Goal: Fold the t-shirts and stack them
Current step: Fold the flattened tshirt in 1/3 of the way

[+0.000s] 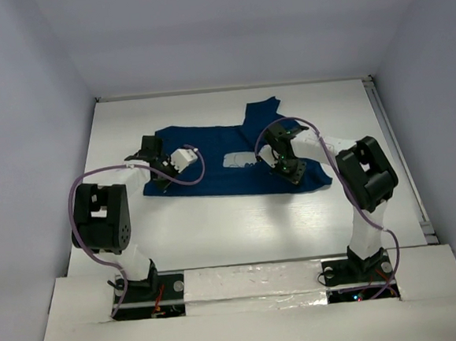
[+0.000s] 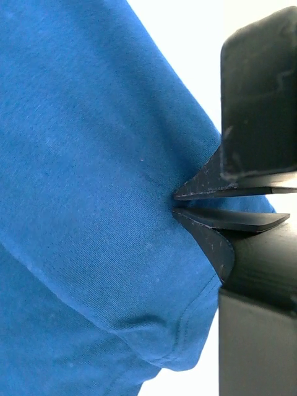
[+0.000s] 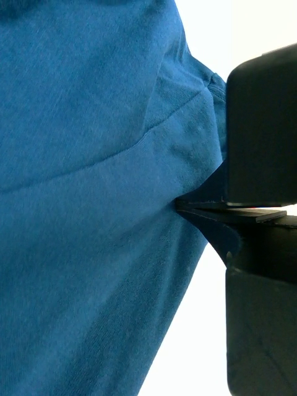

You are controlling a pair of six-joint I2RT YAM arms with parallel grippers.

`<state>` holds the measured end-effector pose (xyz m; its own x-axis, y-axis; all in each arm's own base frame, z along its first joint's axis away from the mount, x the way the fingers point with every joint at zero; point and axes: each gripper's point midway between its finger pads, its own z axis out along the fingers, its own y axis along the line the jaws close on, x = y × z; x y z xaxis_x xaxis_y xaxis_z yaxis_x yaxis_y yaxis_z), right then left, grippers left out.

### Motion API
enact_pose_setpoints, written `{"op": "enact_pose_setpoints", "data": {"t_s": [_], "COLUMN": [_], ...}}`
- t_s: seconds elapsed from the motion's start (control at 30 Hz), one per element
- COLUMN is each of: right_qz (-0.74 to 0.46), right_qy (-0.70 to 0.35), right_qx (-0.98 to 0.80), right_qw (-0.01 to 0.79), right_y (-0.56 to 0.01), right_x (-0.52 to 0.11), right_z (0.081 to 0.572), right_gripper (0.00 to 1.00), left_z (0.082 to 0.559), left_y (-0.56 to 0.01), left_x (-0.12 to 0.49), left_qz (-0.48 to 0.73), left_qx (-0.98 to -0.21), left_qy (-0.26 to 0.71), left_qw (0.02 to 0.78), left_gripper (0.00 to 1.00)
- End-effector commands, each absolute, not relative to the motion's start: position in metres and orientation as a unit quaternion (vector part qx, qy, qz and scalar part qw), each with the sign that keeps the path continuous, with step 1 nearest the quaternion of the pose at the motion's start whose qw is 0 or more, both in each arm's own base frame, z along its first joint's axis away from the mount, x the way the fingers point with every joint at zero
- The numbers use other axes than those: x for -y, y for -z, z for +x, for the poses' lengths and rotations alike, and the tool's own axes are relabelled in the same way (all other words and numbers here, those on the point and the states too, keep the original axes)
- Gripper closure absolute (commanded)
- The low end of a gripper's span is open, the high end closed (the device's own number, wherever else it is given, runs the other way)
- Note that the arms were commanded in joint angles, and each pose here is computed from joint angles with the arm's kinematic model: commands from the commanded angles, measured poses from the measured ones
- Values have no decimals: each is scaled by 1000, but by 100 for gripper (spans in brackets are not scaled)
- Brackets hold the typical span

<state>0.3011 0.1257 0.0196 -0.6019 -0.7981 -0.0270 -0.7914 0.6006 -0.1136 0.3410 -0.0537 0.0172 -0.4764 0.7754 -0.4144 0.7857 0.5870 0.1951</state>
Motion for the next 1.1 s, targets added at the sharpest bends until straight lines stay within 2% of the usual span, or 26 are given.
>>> {"op": "enact_pose_setpoints", "data": {"t_s": [0.0,0.13,0.33,0.57,0.67,0.77,0.83,1.03,1.07], "right_qz": [-441,-439,-439,-450,-452,-445,-436,-417,-411], "right_qy": [25,24,16,8,8,21,29,68,72], "right_qx": [-897,-898,-898,-893,-892,-892,-891,-880,-874], "right_qw": [18,26,19,4,25,84,122,215,247], "right_y": [-13,-19,-17,-17,-26,-49,-68,-133,-154], "right_x": [-131,-135,-137,-134,-136,-142,-149,-157,-163], "right_z": [290,298,295,278,282,304,323,369,384], "right_gripper": [100,100,100,100,100,92,91,81,76], "left_z": [241,200,158,134,156,223,265,337,346], "left_y": [16,13,-10,-42,-47,-62,-76,-128,-134], "left_x": [25,28,52,54,48,42,41,55,56], "left_qz": [473,494,520,551,552,508,481,441,431], "left_qx": [-877,-859,-816,-784,-797,-838,-853,-854,-856], "left_qy": [71,131,249,281,244,181,153,136,130], "left_qw": [49,-10,-42,-48,-14,82,135,240,254], "left_gripper": [90,88,82,76,77,72,72,73,74]}}
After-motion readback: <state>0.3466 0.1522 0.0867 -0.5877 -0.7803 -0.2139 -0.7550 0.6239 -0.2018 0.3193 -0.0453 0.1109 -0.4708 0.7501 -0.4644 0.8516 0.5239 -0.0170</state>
